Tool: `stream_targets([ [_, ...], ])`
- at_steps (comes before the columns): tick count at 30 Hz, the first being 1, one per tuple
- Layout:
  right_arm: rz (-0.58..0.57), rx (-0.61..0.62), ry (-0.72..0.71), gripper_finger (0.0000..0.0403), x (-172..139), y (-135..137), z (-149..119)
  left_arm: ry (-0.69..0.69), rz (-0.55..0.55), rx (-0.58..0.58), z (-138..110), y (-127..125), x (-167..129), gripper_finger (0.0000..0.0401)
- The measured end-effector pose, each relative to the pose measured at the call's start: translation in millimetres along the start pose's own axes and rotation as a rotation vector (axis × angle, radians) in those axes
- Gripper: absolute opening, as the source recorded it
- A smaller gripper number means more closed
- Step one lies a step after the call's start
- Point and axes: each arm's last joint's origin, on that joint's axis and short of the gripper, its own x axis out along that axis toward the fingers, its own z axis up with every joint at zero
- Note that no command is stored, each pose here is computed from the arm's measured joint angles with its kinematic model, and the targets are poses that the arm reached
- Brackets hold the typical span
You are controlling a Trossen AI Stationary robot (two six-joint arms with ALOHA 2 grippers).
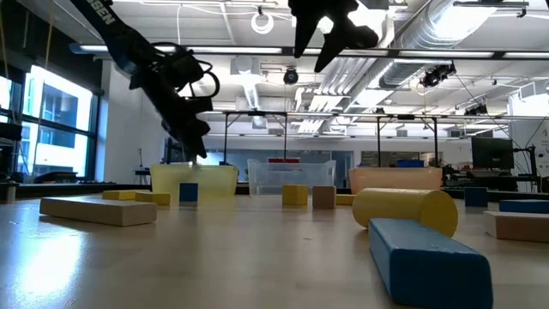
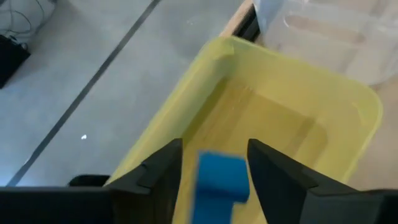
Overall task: Sort & place blocks by color
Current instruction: Put the blue block into the yellow bin, then put the yellow block into the transparent bin
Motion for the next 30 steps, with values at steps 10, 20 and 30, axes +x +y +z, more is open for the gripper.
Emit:
stream_targets([
  [10, 0.025, 0.046, 0.021, 0.0185, -4.3, 24.8, -35.1, -0.028, 0.002, -0.012, 4.3, -0.7, -8.3, 0.0207],
  [20, 0.031, 0.124, 0.057, 0.0208, -8.2, 42.6, -69.3, -0.207, -0.046, -0.073, 24.9, -11.6, -65.9, 0.0208],
  [30, -0.009, 0.200, 0.082, 0.0211, 4.6, 62.4, -108.0, -0.269, -0.294, -0.082, 24.9, -43.2, -119.5, 0.0209],
])
